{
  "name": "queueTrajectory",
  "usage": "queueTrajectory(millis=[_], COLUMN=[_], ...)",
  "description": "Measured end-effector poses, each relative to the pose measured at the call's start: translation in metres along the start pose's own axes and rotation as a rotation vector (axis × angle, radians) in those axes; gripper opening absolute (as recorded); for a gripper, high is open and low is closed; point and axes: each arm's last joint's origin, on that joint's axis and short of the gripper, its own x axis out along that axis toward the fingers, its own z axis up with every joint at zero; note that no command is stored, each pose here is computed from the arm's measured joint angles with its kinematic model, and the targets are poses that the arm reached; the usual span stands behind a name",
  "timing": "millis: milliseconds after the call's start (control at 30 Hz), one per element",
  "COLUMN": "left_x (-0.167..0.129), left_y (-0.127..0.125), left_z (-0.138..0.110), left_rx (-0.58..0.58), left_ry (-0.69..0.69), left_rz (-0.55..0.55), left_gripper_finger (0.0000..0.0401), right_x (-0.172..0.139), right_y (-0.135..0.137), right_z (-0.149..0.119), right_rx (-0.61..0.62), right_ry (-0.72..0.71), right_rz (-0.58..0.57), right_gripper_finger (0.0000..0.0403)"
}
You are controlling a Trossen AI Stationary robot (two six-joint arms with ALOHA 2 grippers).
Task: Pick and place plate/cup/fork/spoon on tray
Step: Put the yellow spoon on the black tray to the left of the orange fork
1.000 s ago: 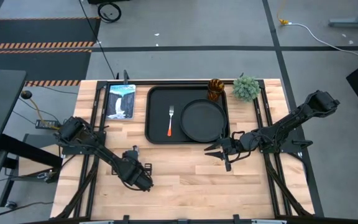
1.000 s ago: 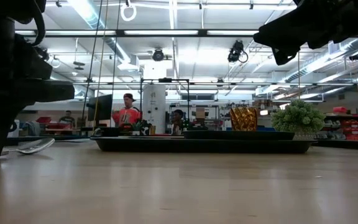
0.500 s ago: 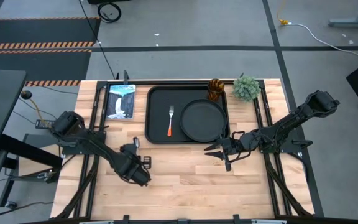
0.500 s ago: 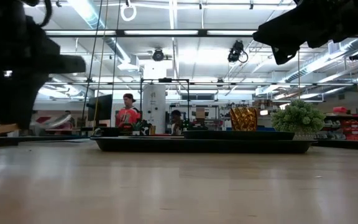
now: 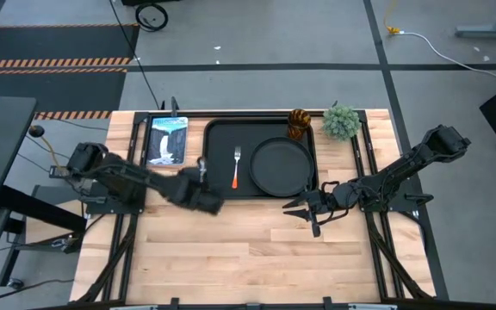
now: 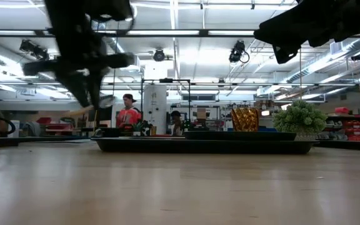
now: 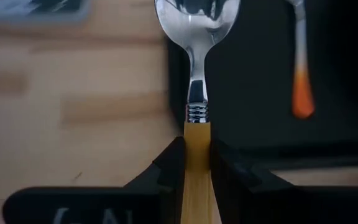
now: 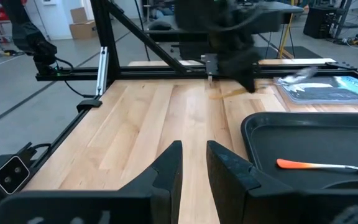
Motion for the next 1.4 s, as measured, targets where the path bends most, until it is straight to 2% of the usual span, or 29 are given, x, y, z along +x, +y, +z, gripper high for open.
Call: queueTrajectory(millis=[233, 433, 767, 967, 1267, 1400], left_x=[0.026, 0.048, 0.096, 0.120, 0.128, 0.128], left_y=[-0.025, -0.034, -0.047, -0.046, -0.046, -0.046], left_z=[0.046, 0.073, 0.079, 0.083, 0.087, 0.087], left_rx=[0.029, 0.033, 0.053, 0.037, 0.034, 0.032], left_ry=[-0.018, -0.013, 0.030, 0.085, 0.095, 0.090], left_rz=[-0.117, -0.138, -0.132, -0.096, -0.101, -0.101], left_gripper_finger=[0.0068, 0.0068, 0.0068, 0.0068, 0.0070, 0.0085], right_x=[0.000, 0.000, 0.000, 0.000, 0.000, 0.000], right_y=[0.000, 0.000, 0.000, 0.000, 0.000, 0.000], right_z=[0.000, 0.000, 0.000, 0.000, 0.000, 0.000], right_rx=[-0.003, -0.003, -0.003, -0.003, -0.003, -0.003], right_ry=[0.000, 0.001, 0.001, 0.002, 0.003, 0.003], right_rz=[0.000, 0.000, 0.000, 0.001, 0.003, 0.003], right_gripper_finger=[0.0080, 0.0080, 0.0080, 0.0080, 0.0080, 0.0080])
